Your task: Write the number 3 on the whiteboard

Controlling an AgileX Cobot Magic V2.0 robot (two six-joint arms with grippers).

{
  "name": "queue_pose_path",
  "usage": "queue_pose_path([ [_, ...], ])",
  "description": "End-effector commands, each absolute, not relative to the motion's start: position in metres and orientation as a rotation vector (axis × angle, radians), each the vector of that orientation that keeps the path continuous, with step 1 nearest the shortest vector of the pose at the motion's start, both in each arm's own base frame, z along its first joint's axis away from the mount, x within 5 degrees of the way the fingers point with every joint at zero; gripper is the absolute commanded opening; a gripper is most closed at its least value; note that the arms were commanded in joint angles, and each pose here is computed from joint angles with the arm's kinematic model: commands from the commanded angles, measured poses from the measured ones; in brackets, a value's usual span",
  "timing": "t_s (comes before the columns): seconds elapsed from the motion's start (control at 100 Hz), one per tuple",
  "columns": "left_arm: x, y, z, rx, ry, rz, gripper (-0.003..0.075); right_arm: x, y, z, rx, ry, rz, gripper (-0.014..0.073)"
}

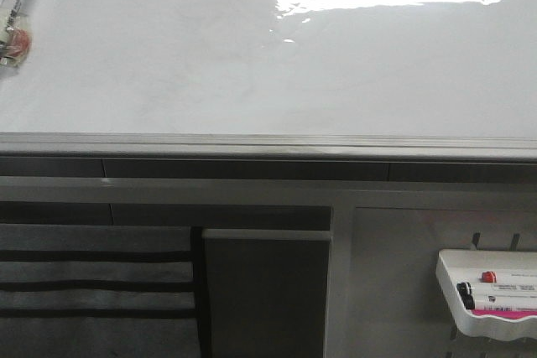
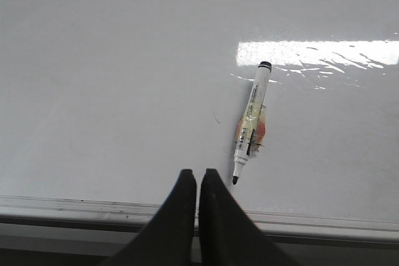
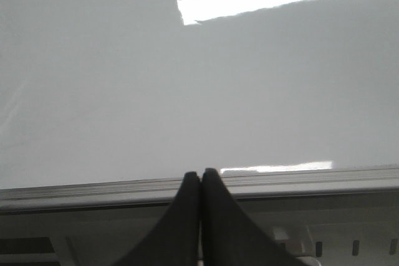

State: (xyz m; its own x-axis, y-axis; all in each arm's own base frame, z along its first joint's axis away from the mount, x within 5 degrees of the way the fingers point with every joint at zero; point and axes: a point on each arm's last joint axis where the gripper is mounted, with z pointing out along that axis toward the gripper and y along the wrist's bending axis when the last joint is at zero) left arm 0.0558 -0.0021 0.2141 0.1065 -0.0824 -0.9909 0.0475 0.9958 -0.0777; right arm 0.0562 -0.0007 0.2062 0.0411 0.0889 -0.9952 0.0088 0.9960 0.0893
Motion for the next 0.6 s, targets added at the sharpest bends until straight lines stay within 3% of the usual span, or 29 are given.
queue_pose_path([
  [0.0, 0.053, -0.001, 0.219, -0.035, 1.369, -0.106, -0.002, 0.056, -0.001, 0.206, 0.067, 1.457, 0.046, -0.0069],
  [0.32, 0.052, -0.001, 0.224, -0.026, 1.34, -0.094, -0.002, 0.055, -0.001, 0.211, 0.066, 1.434, 0.046, -0.0069],
  [0.44, 0.048, -0.002, 0.238, -0.039, 1.344, -0.12, -0.002, 0.051, -0.001, 0.233, 0.066, 1.426, 0.046, -0.0069],
  [0.59, 0.041, -0.003, 0.277, -0.026, 1.365, -0.14, -0.002, 0.044, -0.001, 0.276, 0.068, 1.485, 0.045, -0.0069],
])
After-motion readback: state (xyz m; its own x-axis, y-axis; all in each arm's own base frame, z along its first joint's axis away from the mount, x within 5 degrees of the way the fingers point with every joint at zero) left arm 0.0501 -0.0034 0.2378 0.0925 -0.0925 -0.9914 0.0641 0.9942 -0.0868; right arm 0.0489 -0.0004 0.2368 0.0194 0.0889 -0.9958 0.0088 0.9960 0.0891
